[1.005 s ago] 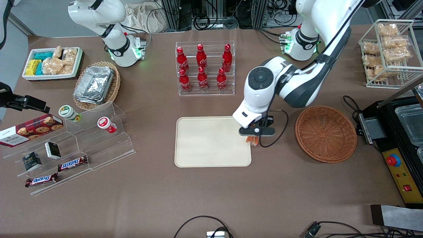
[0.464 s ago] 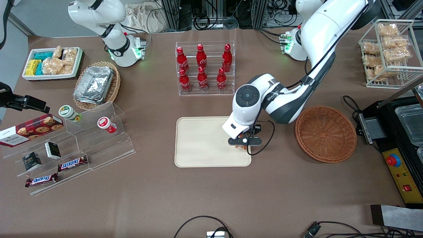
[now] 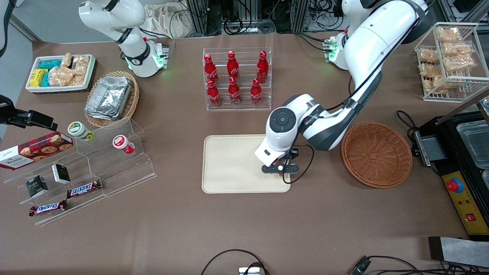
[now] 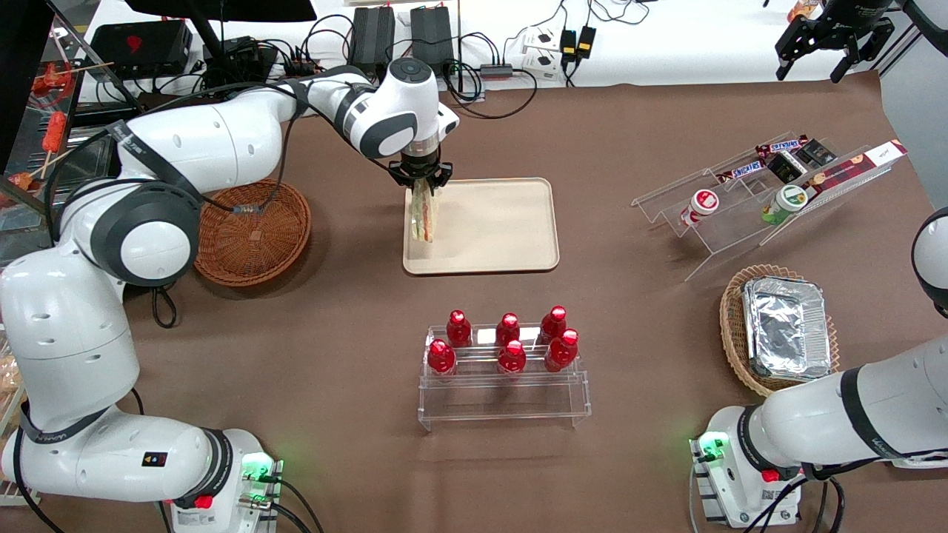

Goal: Place sandwich from basket to tray
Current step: 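Carry the sandwich over the cream tray and lower it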

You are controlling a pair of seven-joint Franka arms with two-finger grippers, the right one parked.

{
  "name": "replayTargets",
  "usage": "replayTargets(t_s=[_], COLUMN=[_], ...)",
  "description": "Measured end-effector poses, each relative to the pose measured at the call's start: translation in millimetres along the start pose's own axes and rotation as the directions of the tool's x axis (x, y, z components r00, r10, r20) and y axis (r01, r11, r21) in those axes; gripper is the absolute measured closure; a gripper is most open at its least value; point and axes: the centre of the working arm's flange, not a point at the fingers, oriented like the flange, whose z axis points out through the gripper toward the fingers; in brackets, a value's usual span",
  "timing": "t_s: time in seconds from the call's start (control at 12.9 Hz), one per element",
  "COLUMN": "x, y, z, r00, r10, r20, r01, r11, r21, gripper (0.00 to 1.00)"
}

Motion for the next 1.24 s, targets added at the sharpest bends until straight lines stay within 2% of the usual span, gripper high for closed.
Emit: replayTargets(t_s=[0.54,0.77,0.93,1.24], x=[-6.0,-12.8,-13.2,-8.6], y=[12.0,20.7,21.8,18.2], z=[40.2,47.1,47.6,47.1], r00=[1.0,1.0,1.0,0.999], r10=[-0.002,0.002,-0.004,-0.047], r20=[0.012,0.011,0.01,0.003], r01=[0.001,-0.003,0.003,0.047], r11=[0.999,0.999,0.999,0.998], r21=[0.036,0.045,0.046,0.049], gripper=[0.58,0.55,0.37,0.28])
